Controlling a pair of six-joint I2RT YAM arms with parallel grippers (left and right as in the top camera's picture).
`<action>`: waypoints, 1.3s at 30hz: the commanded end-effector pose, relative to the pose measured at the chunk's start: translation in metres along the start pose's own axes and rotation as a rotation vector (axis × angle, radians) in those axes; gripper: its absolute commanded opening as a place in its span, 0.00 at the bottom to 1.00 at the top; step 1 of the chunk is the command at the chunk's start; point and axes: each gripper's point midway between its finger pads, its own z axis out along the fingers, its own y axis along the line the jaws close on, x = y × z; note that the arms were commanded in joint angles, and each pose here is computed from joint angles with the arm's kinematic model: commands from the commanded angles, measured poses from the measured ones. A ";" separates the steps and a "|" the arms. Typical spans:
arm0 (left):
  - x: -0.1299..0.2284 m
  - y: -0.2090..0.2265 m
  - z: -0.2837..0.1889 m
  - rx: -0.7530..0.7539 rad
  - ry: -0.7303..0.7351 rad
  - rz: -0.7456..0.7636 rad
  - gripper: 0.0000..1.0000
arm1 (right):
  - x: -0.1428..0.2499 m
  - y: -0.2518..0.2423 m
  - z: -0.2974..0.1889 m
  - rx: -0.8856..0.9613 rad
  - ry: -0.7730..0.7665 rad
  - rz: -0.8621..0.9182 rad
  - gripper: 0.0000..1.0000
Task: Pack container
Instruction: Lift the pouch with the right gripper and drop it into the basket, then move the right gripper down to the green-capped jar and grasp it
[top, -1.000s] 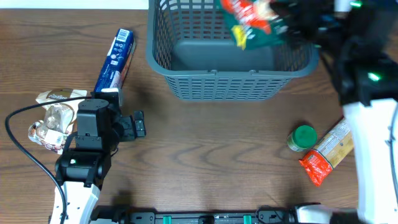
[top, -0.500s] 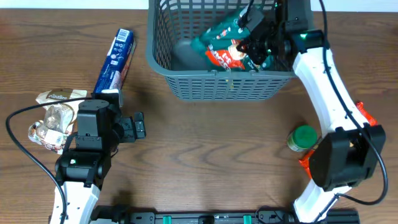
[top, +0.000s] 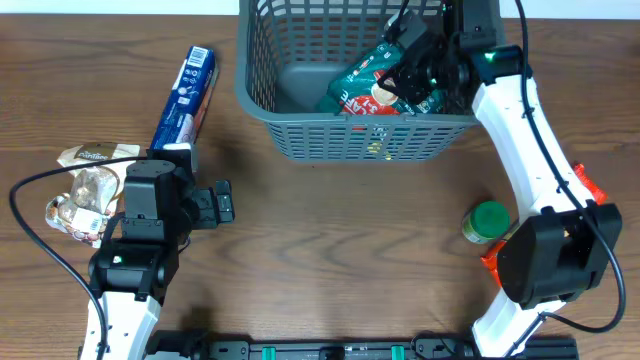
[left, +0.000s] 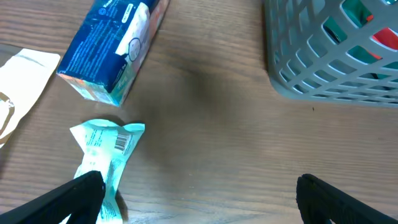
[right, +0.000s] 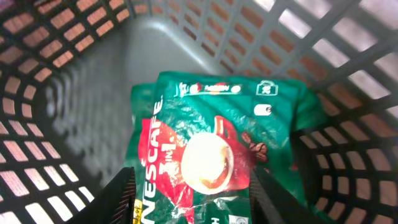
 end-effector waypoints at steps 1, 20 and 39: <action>-0.010 -0.005 -0.005 0.018 -0.020 -0.003 0.99 | -0.057 0.000 -0.059 0.055 -0.156 0.010 0.43; -0.010 -0.005 -0.005 0.018 -0.021 -0.002 0.99 | 0.079 -0.118 -0.294 0.766 -0.065 1.105 0.99; -0.010 -0.005 -0.005 0.018 -0.021 -0.002 0.99 | 0.203 -0.048 -0.298 0.710 0.351 1.341 0.99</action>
